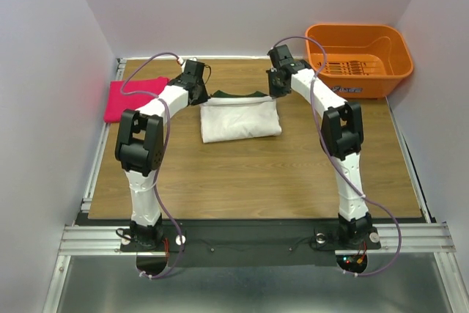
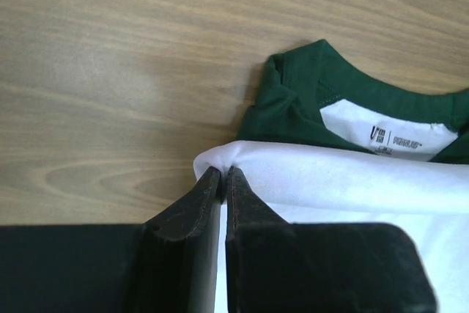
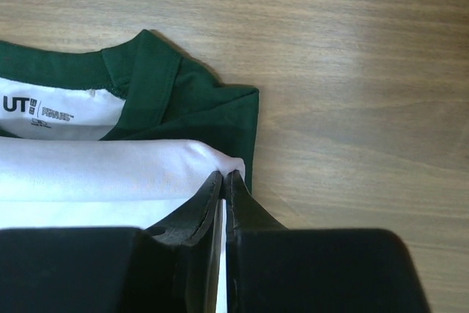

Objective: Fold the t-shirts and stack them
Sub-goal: Fold the tshirt

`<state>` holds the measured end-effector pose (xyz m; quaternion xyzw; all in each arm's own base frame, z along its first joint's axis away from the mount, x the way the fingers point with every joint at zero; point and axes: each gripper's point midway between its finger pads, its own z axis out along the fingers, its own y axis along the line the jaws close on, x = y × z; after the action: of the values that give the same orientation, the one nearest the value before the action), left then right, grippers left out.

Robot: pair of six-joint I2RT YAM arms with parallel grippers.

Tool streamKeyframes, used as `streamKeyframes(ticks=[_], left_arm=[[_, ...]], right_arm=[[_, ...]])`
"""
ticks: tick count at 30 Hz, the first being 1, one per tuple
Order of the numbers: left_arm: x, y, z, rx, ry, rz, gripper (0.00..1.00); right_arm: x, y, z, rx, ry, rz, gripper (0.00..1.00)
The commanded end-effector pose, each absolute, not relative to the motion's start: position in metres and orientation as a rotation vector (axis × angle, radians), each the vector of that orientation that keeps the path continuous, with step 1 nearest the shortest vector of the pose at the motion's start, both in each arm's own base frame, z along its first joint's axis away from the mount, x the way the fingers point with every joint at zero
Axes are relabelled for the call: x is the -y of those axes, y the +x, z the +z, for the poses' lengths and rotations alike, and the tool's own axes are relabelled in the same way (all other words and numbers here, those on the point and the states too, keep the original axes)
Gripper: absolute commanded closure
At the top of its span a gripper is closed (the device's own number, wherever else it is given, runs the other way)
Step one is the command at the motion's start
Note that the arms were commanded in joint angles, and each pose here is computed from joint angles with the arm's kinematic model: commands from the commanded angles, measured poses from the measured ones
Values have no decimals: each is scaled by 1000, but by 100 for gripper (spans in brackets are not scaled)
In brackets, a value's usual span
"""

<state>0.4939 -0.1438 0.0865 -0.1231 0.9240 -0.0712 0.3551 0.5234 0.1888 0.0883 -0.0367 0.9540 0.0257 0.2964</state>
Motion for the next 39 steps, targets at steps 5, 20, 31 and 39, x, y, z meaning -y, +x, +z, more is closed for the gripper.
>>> streamKeyframes(ticks=[5,20,31,39], left_arm=[[135,526,120,-2224,-359,-209,94],[135,492,212,-2031,-357,-323,33],[163,518,134,-2190,-258,-304,74],[156,561,99,-2207,-322,-259,78]], right_arm=[[-189,560,115,-2383,-46,98,84],[-217,534,189,-2270,-182,359,50],[-235,553,126,-2351,-190,420,67],[-207,577,80,-2403,-138,362,68]])
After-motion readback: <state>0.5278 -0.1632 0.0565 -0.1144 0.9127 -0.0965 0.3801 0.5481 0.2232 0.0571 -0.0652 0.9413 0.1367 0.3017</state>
